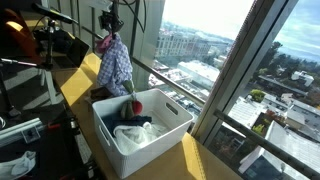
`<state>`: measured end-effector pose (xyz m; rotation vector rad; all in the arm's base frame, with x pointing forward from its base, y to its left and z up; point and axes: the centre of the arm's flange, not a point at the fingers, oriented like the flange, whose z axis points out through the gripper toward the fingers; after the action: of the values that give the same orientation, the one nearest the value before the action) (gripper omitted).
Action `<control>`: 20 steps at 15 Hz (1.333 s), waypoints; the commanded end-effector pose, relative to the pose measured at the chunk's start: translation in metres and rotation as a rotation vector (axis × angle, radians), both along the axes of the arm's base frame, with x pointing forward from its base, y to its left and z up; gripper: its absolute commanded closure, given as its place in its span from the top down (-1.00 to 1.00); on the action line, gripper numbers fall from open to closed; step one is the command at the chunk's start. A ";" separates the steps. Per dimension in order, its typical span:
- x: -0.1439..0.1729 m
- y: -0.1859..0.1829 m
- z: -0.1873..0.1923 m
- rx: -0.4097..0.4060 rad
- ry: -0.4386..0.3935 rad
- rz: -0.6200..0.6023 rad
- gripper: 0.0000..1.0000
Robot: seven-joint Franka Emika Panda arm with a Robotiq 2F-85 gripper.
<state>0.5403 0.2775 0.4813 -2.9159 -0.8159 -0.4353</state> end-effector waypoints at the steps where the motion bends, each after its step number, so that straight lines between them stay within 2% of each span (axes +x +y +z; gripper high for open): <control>1: 0.018 -0.028 -0.067 0.009 0.096 -0.037 -0.97; 5: 0.029 -0.054 -0.129 -0.004 0.208 -0.081 -0.97; 10: 0.033 -0.069 -0.159 -0.016 0.264 -0.107 -0.97; 13: 0.035 -0.056 -0.162 -0.040 0.260 -0.081 -0.97; 20: 0.033 -0.022 -0.240 -0.185 0.301 0.048 -0.97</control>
<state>0.5613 0.2443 0.2712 -2.9961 -0.8504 0.0577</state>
